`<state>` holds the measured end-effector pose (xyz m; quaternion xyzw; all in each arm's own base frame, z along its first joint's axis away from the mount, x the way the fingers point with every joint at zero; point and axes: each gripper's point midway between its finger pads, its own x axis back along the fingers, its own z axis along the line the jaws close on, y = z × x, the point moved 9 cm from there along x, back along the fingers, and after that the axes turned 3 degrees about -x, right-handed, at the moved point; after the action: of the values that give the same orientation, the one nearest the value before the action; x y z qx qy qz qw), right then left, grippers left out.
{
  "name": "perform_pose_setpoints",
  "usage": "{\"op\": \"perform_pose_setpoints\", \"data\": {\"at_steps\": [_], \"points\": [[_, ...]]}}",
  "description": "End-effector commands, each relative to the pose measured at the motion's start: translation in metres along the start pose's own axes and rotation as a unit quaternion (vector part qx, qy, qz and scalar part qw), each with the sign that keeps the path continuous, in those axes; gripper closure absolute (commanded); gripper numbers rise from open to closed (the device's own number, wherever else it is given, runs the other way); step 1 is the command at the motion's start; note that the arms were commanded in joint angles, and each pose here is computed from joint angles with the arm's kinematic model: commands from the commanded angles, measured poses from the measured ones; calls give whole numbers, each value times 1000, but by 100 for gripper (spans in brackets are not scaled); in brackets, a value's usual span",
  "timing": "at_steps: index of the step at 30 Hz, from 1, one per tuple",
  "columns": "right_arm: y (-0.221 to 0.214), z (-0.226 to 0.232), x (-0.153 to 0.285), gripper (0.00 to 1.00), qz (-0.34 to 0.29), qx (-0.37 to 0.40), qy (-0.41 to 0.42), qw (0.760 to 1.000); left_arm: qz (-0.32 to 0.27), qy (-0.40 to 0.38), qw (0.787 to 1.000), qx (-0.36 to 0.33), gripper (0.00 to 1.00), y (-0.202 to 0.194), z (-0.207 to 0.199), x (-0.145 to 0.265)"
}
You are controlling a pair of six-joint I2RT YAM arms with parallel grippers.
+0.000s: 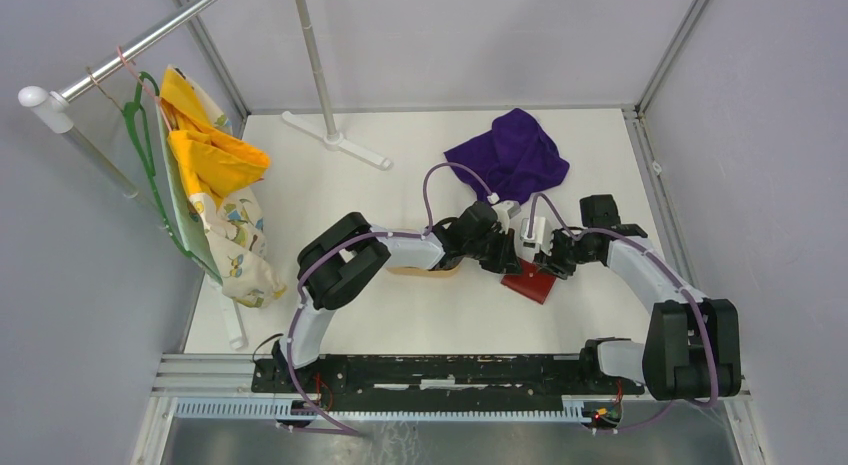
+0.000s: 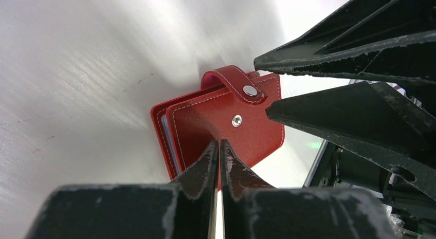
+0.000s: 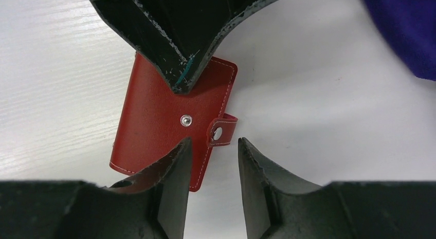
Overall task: Put the credit cards into the card holder
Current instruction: Close the card holder at the center of the board.
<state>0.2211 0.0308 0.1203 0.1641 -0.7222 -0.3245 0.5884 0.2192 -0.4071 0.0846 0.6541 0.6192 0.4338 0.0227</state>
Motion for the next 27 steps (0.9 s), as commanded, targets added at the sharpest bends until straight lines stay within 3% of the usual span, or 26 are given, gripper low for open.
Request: {"op": "perform_pose_setpoints", "data": {"at_steps": [1, 10, 23, 27], "points": [[5, -5, 1, 56, -13, 1, -19, 1000, 22, 32, 999, 19, 90, -18, 16, -6], [11, -8, -7, 61, -5, -1, -23, 1000, 24, 29, 999, 21, 90, -19, 16, -7], [12, -8, -4, 100, 6, -13, -29, 999, 25, 28, 999, 22, 91, -19, 15, -7], [14, -5, -6, 100, 0, -49, -14, 999, 25, 27, 999, 24, 91, -19, 14, -7]]}}
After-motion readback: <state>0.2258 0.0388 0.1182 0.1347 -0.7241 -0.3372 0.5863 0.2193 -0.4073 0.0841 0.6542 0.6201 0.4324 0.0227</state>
